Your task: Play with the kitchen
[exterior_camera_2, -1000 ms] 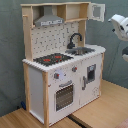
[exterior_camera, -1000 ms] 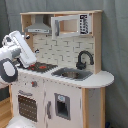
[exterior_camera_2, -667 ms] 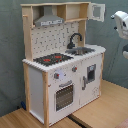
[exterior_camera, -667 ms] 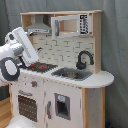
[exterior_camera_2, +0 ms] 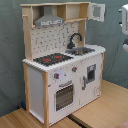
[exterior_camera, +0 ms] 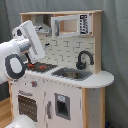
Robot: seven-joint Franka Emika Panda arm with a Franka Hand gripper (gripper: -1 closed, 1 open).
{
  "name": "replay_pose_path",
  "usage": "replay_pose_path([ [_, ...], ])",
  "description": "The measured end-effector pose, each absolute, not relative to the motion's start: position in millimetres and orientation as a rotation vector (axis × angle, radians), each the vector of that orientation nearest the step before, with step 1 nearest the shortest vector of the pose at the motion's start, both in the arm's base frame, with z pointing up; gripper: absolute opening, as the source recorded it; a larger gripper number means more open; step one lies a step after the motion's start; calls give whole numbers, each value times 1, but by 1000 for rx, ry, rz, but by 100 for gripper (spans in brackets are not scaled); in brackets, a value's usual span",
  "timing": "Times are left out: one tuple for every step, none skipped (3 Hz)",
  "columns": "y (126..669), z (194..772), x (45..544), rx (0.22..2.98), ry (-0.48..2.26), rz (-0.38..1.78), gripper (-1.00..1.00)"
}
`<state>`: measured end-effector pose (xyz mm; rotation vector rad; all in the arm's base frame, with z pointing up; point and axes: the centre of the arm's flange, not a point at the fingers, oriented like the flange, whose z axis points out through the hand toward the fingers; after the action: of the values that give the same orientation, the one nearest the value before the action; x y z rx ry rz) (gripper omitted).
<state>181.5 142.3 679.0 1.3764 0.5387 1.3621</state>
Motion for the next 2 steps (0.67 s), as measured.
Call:
replay_pose_path([
  [115, 689, 182, 1420, 397, 1394, 100],
  [100, 689, 190, 1459, 293, 1404, 100],
])
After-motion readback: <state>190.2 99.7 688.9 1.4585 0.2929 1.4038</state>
